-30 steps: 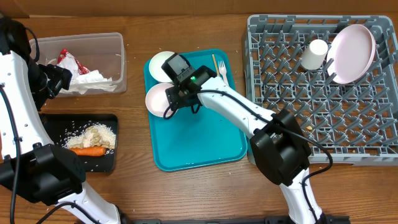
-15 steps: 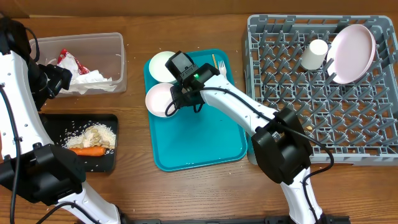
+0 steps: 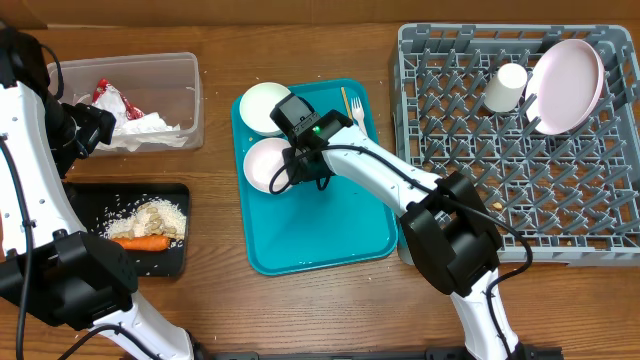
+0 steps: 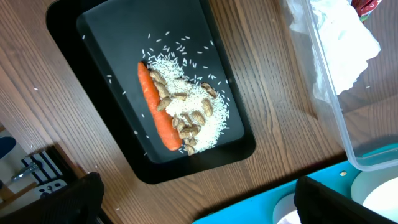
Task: Sort waste into correct bins and load items into the dishwasher rack
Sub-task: 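Grasp the pink bowl rim with the right gripper and lift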
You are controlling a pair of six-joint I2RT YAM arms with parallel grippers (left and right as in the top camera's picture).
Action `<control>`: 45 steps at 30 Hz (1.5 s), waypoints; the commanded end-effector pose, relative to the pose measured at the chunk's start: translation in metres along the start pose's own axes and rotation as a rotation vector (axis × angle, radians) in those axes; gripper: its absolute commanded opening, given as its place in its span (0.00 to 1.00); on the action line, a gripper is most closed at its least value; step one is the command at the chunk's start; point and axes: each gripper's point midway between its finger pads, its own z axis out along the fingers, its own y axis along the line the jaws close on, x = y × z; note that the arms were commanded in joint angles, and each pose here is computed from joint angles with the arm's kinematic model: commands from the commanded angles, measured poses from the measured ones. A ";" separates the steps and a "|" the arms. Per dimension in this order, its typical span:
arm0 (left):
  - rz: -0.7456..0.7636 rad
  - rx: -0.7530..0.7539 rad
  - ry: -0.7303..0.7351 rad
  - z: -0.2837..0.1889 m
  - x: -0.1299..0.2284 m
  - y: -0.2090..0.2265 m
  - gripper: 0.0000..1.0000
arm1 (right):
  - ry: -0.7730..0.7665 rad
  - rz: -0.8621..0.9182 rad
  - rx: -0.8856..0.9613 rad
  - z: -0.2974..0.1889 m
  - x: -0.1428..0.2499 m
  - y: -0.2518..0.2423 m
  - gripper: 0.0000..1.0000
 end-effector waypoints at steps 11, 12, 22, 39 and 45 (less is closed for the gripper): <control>0.004 0.018 -0.017 -0.009 0.002 0.002 1.00 | -0.066 0.041 0.422 -0.063 -0.013 -0.074 0.54; 0.004 0.018 -0.017 -0.009 0.002 0.002 1.00 | -0.078 0.045 0.414 -0.071 -0.017 -0.072 0.56; 0.004 0.018 -0.017 -0.009 0.002 0.002 1.00 | 0.001 -0.183 -0.204 -0.095 -0.014 0.039 0.60; 0.004 0.020 -0.019 -0.009 0.002 0.002 1.00 | 0.043 -0.375 -0.229 -0.031 0.035 0.067 0.68; 0.004 0.021 -0.019 -0.009 0.002 0.002 1.00 | 0.031 -0.398 -0.128 -0.022 0.041 0.060 0.64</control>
